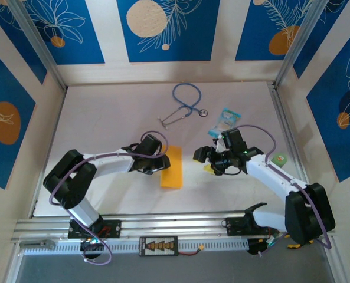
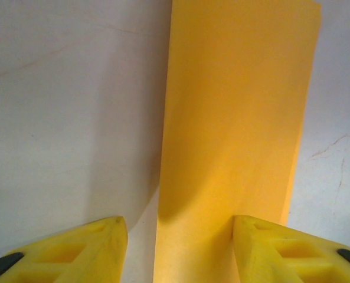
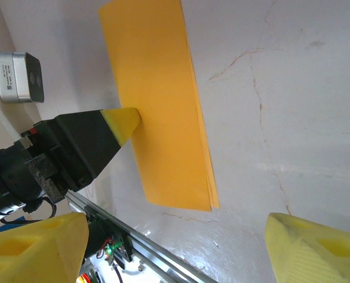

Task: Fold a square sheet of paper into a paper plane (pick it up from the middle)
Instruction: First fold the square sheet of paper in half at the center of the table, then hold the square sheet of paper at the center of the table.

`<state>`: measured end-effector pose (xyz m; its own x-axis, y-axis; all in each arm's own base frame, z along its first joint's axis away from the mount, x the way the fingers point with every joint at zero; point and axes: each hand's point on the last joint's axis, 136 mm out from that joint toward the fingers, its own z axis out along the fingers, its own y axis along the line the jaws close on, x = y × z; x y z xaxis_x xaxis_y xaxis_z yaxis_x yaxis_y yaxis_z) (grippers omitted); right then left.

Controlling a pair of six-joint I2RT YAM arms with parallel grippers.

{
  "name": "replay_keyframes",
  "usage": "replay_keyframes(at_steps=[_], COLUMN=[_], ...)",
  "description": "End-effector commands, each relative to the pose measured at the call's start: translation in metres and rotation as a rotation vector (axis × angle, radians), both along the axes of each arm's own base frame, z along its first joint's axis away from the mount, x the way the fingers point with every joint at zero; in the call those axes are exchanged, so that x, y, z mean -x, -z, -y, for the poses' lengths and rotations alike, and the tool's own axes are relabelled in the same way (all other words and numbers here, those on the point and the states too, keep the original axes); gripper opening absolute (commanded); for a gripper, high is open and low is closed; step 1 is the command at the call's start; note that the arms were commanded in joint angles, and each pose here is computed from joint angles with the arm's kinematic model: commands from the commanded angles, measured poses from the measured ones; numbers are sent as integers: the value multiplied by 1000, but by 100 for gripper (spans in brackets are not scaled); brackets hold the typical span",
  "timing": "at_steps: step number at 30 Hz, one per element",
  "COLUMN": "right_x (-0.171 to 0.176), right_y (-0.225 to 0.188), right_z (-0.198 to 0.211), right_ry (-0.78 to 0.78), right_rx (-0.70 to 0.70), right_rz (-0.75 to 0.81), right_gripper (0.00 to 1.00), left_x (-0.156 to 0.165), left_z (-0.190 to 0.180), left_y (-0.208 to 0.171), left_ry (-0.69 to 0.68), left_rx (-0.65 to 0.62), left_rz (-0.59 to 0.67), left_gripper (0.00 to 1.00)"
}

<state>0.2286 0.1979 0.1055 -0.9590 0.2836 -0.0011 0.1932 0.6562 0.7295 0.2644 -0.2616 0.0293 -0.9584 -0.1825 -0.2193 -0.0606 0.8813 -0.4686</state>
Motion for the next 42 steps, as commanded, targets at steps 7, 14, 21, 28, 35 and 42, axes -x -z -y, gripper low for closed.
replay_keyframes(at_steps=[7, 14, 21, 28, 35, 42], right_x=[-2, -3, -2, -2, -1, 1], right_y=[-7, -9, -6, -2, 0, 2], right_z=[-8, -7, -1, 0, -1, -6], right_ry=[-23, -18, 10, 15, -3, -30], right_rx=[-17, -3, 15, 35, 66, 61], right_rz=[15, 33, 38, 20, 15, 2], right_gripper=[80, 85, 86, 86, 86, 81], left_x=[-5, 2, 3, 5, 8, 8], left_z=[-5, 2, 2, 1, 0, 2], left_y=[-4, 12, 13, 22, 30, 36], left_ry=[1, 64, 105, 159, 152, 133], left_rx=[-34, -43, -65, -112, -125, -118], left_rz=[16, -36, -40, -60, -87, -105], left_gripper=[53, 52, 53, 54, 55, 54])
